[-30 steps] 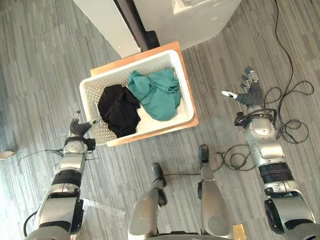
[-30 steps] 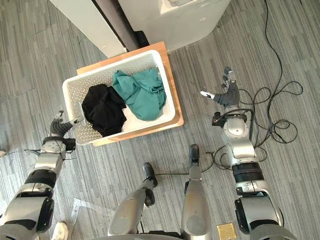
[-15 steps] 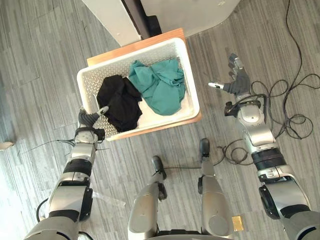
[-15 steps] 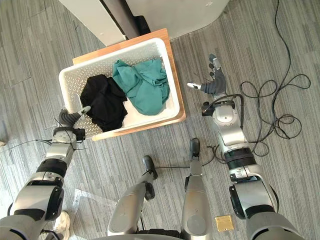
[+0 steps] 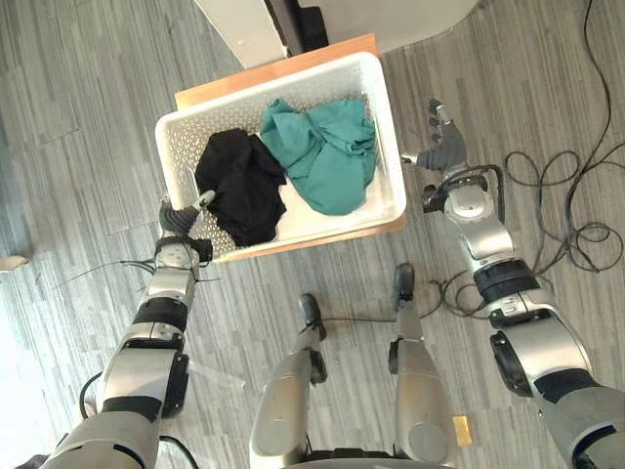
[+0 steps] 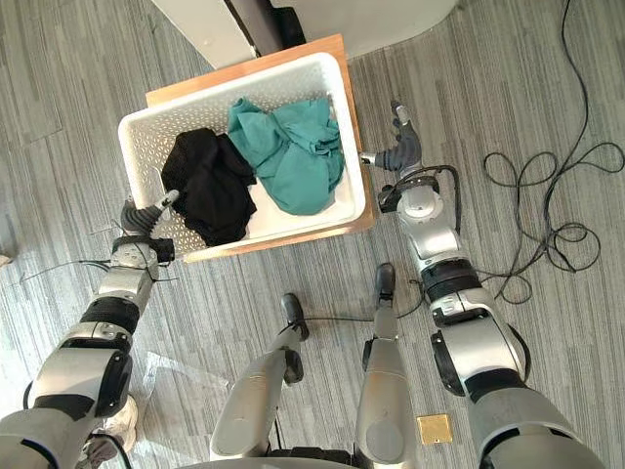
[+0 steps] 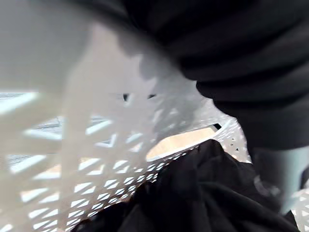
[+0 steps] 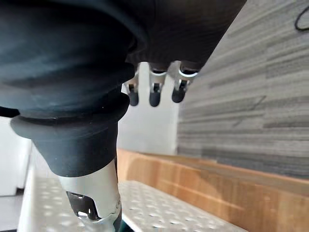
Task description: Pick up the laundry basket with both hands and put the clothes into the washing machine.
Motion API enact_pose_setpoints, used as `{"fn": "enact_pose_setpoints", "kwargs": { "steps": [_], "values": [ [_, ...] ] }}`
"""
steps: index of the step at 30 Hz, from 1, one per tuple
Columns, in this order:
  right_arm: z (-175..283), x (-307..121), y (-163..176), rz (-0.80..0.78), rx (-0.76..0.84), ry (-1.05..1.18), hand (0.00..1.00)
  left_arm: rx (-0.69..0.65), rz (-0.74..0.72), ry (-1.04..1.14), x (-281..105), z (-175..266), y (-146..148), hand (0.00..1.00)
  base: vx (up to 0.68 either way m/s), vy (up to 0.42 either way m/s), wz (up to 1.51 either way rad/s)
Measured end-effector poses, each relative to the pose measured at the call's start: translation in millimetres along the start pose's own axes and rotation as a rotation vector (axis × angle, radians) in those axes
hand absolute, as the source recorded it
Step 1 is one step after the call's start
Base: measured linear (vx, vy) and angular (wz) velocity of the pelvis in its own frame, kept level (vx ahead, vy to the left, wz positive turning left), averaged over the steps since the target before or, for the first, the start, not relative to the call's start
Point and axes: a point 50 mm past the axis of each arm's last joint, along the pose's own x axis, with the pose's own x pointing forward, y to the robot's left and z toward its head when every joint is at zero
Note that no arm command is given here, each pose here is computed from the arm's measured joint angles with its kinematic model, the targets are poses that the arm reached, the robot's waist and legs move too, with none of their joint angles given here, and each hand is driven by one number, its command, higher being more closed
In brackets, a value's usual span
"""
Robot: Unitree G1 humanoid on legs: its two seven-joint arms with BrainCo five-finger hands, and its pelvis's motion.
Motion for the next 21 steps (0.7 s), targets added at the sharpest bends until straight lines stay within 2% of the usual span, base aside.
{"fn": "enact_pose_setpoints", "kwargs": {
  "steps": [21],
  "values": [
    [-1,6,4,0.007,-0.038,0.028,0.0,-0.021,-0.007,-0.026,1,9,-4,0.0,-0.01,-0.004,0.02]
  ]
}}
